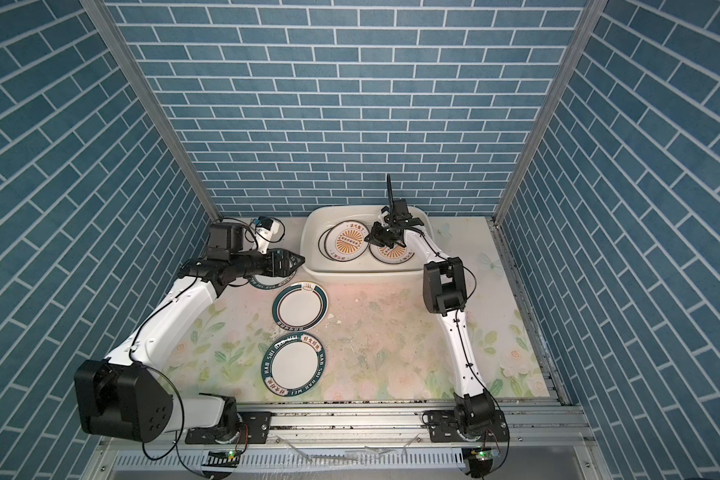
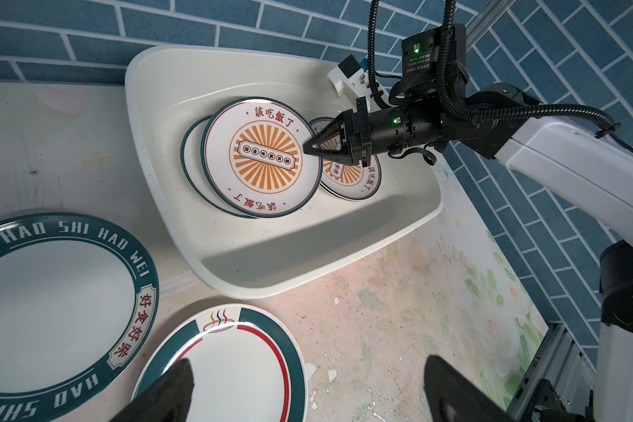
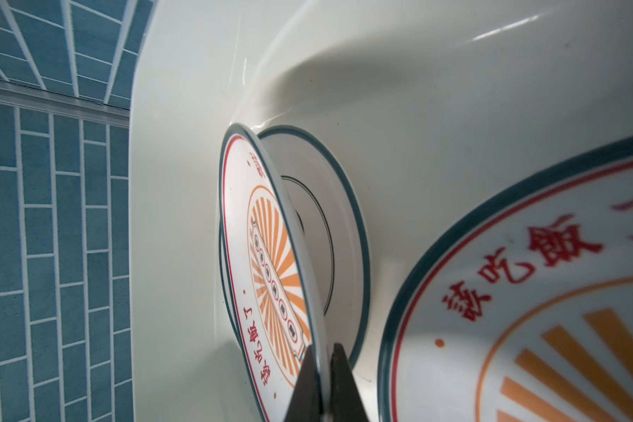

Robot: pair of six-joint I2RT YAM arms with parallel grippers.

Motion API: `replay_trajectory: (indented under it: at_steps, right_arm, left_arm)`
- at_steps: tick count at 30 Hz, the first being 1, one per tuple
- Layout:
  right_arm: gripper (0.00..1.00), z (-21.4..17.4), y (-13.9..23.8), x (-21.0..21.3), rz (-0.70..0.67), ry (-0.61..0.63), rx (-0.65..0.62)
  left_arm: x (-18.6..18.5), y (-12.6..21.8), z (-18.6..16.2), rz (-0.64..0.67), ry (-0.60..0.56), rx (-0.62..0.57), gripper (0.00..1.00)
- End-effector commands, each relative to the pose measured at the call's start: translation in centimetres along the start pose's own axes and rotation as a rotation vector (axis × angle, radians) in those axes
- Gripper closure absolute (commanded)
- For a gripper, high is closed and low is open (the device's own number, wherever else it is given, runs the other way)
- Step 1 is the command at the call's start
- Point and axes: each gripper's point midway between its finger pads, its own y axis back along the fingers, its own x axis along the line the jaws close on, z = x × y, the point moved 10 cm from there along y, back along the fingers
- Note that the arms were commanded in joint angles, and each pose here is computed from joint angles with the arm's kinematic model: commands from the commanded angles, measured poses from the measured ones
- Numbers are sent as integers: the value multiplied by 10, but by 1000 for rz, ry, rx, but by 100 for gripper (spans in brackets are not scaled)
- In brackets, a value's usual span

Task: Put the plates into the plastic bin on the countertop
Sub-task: 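Carry the sunburst plate into the bin and lower it with the right gripper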

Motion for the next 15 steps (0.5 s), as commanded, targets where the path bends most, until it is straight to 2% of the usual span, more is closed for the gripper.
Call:
replay_trajectory:
  at_steps: [1,15]
  right_arm:
    - [97,0,-9,0,8,3,-6]
    - [81,-4,-12,0,-18,-6,10]
  left_arm:
    - [0,2,6,-9,-2,-19,0]
    - [-1,4,7,-6,-5,-31,0]
